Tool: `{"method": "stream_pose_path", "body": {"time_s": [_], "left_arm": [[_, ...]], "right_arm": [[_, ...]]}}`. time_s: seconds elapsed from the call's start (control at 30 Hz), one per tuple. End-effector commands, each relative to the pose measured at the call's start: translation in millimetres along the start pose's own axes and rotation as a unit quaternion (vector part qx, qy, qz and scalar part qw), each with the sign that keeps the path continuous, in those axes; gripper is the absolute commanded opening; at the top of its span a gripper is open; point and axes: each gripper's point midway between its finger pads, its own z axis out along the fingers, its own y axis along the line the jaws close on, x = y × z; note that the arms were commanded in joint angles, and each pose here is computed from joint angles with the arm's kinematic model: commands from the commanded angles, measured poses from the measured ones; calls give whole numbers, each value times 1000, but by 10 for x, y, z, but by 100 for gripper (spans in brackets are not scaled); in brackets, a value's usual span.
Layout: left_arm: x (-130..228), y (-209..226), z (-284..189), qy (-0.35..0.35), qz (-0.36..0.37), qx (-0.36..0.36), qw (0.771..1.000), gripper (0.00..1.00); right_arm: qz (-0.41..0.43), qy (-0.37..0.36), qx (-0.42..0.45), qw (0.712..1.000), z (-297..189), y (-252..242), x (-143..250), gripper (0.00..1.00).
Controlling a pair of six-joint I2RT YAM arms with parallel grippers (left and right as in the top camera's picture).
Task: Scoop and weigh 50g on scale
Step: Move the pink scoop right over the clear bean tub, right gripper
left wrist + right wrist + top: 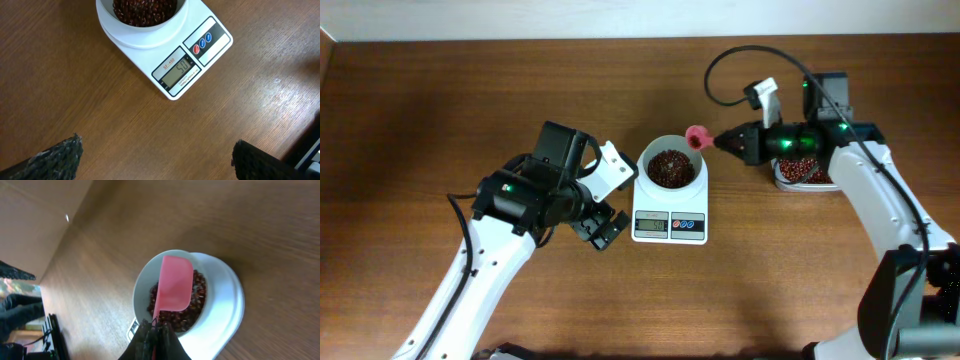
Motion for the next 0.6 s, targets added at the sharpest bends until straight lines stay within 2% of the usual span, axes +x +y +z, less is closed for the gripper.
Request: {"method": "stream_pose_path", "body": {"time_s": [0.0, 0.57], "left_arm": [[-14, -44, -39, -9, -1, 5, 1000, 99], [-13, -44, -39, -9, -1, 4, 1000, 99]], "right_arm": [[-3, -32, 0, 999, -241, -30, -161, 4], [139, -64, 62, 986, -1024, -588, 83, 4]]}}
